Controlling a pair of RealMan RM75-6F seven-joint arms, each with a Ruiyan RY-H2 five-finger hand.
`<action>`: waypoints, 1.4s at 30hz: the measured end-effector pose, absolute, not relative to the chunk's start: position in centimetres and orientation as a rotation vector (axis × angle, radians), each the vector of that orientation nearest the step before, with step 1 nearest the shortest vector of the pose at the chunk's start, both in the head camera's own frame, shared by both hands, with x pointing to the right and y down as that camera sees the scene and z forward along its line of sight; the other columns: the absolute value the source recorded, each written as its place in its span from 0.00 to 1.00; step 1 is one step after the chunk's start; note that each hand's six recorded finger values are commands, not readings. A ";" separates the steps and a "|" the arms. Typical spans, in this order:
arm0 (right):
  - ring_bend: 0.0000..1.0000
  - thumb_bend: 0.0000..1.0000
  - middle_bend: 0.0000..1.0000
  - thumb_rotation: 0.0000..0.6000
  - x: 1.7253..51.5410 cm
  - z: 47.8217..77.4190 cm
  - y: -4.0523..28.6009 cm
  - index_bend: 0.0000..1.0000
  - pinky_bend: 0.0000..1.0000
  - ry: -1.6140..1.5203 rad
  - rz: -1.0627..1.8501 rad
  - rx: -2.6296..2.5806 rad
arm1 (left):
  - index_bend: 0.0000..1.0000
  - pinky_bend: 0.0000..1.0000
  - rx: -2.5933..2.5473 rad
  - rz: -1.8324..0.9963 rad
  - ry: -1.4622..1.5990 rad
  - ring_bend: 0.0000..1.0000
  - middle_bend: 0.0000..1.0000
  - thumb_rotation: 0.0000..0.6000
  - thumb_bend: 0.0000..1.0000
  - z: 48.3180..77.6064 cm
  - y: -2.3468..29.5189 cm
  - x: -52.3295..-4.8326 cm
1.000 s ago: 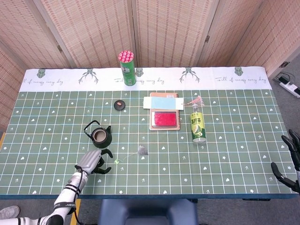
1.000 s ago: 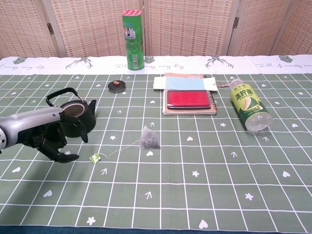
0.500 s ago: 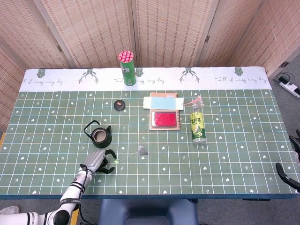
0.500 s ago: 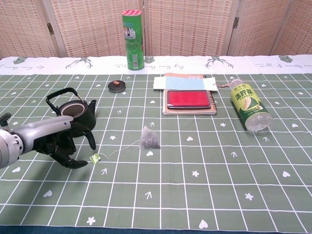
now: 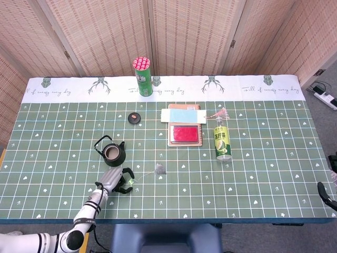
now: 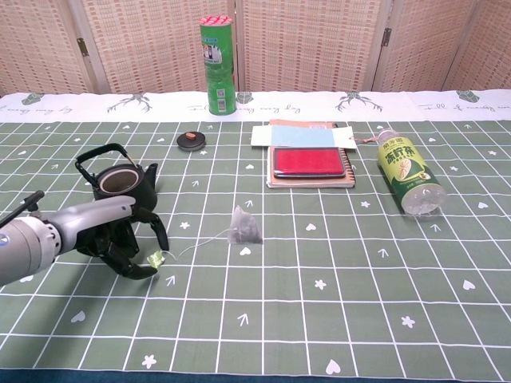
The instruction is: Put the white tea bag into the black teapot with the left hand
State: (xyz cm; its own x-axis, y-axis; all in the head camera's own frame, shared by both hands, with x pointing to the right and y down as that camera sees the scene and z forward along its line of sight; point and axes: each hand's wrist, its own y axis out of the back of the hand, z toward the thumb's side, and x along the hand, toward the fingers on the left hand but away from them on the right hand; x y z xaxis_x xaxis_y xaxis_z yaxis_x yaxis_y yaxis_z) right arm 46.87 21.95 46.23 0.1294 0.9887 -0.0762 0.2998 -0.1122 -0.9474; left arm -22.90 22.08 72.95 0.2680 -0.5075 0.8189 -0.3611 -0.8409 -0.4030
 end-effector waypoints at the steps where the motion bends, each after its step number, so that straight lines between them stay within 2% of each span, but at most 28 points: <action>1: 0.00 0.42 0.00 1.00 46.9 46.2 21.9 0.00 0.00 -1.297 1.027 -1.562 | 0.42 1.00 -2.392 -1.627 0.826 1.00 1.00 1.00 0.29 73.0 22.1 -22.9; 31: 0.00 0.42 0.00 1.00 46.9 46.3 22.0 0.00 0.00 -1.289 1.035 -1.559 | 0.54 1.00 -2.395 -1.621 0.846 1.00 1.00 1.00 0.32 73.7 21.8 -23.0; 42: 0.00 0.42 0.00 1.00 46.9 46.3 22.0 0.00 0.00 -1.287 1.037 -1.557 | 0.57 1.00 -2.397 -1.636 0.826 1.00 1.00 1.00 0.49 74.0 22.1 -23.5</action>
State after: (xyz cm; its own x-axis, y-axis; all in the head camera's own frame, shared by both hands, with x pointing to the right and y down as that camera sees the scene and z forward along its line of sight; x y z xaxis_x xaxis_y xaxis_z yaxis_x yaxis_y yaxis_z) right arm 46.92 21.97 46.30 0.1290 0.9883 -0.0814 0.2897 -0.1161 -0.9501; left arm -23.52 22.13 74.02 0.2650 -0.5006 0.8241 -0.3656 -0.8430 -0.3945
